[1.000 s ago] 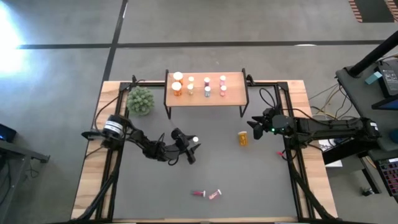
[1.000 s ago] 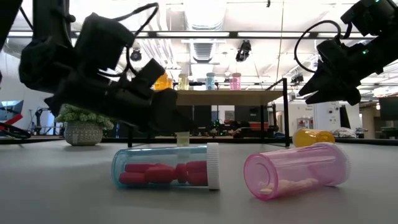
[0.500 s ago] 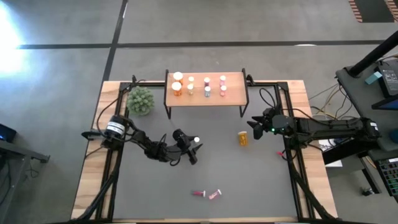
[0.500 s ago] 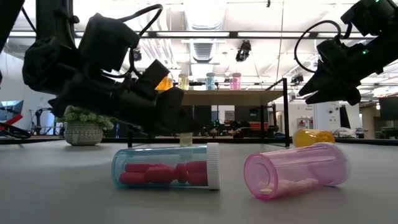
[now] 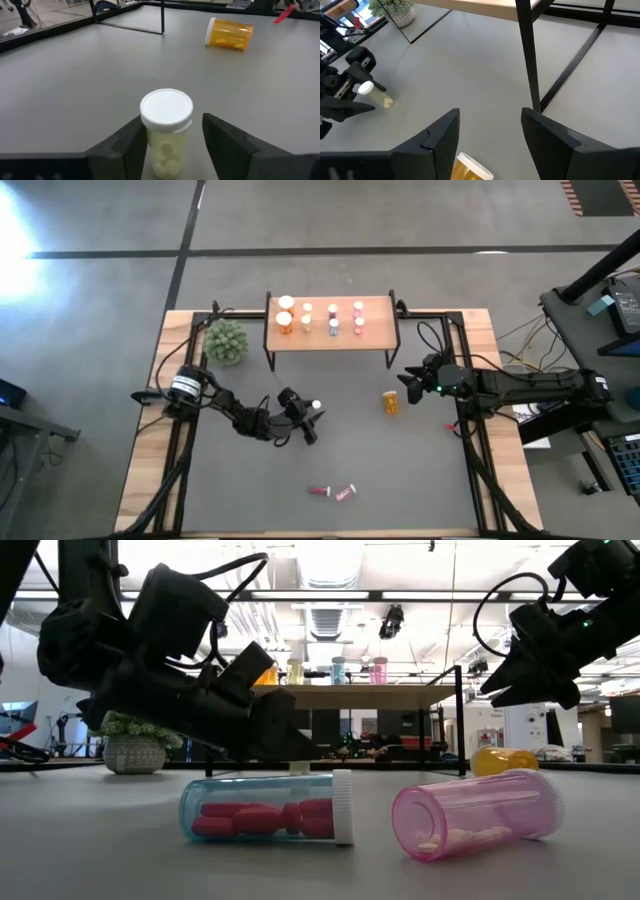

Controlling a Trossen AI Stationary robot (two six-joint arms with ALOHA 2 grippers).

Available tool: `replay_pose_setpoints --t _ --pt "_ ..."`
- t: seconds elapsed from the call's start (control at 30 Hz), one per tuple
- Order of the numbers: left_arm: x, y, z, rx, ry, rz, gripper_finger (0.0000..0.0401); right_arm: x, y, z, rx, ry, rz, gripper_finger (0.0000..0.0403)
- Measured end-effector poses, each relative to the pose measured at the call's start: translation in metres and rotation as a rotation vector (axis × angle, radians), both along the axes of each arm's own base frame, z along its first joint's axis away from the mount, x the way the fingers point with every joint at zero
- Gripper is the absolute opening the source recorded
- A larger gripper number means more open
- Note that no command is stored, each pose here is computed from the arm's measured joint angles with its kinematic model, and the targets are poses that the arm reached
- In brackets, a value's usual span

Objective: Pick and place medicine bottles onto shelf by color
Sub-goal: Put the yellow pill bottle on the shelf aligned with the other yellow pill bottles

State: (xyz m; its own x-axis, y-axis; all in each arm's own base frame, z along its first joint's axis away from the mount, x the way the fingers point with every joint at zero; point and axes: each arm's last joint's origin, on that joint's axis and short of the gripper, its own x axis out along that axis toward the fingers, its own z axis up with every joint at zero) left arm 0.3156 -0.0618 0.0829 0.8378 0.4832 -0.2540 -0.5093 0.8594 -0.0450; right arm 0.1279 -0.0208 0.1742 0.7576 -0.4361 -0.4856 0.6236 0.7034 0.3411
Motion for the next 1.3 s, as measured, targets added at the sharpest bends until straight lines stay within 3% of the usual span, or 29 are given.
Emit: replay_pose_setpoints --t 0.3,0.6,0.7,0.93,1.2,1.3 --pt "0.000 0.000 0.000 -0.036 -0.017 0.011 0.0107 0.000 0.000 0.000 0.000 0.000 0.000 0.0203" --pt "0.002 0.000 0.015 -0.057 -0.097 0.009 0.0100 0.000 0.000 0.000 0.000 0.000 0.000 0.0203" --pt "0.005 -0.001 0.030 -0.045 -0.134 0.005 0.0100 0.000 0.000 0.000 0.000 0.000 0.000 0.0203" --pt "0.015 0.010 0.083 0.124 -0.126 0.053 0.0100 0.000 0.000 0.000 0.000 0.000 0.000 0.0203" --pt "0.022 0.056 0.148 0.144 -0.090 0.219 0.0100 0.000 0.000 0.000 0.000 0.001 0.000 0.0203" --pt "0.019 0.076 0.160 0.142 -0.101 0.291 0.0100 0.000 0.000 0.000 0.000 0.000 0.000 0.0203"
